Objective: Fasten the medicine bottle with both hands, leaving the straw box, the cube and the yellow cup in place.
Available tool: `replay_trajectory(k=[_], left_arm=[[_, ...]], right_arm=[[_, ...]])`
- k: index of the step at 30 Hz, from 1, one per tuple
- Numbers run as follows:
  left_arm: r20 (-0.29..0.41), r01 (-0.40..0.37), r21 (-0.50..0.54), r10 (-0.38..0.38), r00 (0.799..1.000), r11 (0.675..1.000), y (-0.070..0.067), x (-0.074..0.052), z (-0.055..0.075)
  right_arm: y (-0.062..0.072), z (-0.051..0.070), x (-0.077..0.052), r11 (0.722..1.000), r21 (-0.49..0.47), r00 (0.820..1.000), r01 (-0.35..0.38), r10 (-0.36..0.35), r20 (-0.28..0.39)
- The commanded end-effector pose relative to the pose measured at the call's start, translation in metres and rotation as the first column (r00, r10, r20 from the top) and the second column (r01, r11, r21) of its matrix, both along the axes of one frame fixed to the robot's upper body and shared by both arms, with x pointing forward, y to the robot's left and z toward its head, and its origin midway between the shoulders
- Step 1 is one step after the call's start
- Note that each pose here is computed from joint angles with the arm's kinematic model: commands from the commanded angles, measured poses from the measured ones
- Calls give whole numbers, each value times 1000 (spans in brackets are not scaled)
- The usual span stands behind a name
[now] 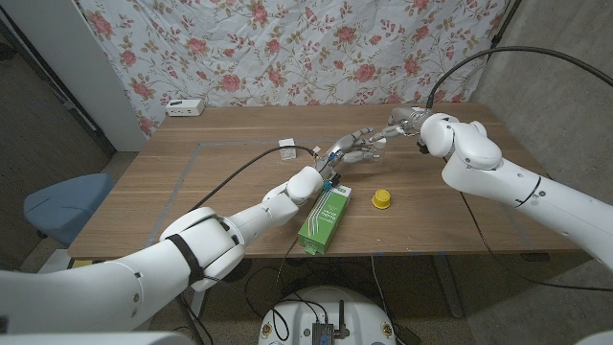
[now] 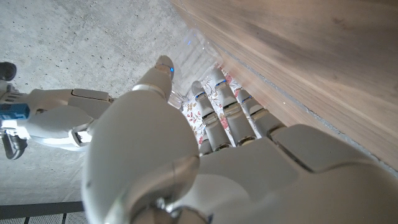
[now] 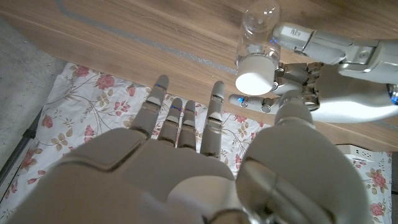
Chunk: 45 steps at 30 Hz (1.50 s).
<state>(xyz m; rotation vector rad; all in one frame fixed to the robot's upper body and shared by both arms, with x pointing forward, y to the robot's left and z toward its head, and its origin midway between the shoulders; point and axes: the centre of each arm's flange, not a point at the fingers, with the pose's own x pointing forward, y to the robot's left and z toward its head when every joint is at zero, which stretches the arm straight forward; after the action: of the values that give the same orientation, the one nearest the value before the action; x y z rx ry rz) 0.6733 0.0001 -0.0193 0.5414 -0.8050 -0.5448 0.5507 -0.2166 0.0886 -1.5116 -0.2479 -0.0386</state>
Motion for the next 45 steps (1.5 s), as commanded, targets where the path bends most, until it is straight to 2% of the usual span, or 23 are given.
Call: replay_trajectory(k=[1, 18, 45], left_arm=[[-2, 7, 3, -7, 1000, 1000, -2, -1, -1], [-8, 10, 5, -10, 1000, 1000, -3, -1, -1], [-10, 11, 11, -11, 1000, 1000, -6, -1, -2]], right_arm=[[-6, 6, -7, 999, 0, 998, -42, 42, -49], [-12, 10, -4, 995, 44, 993, -93, 96, -72], [-14, 3, 0, 994, 78, 996, -76, 79, -38]])
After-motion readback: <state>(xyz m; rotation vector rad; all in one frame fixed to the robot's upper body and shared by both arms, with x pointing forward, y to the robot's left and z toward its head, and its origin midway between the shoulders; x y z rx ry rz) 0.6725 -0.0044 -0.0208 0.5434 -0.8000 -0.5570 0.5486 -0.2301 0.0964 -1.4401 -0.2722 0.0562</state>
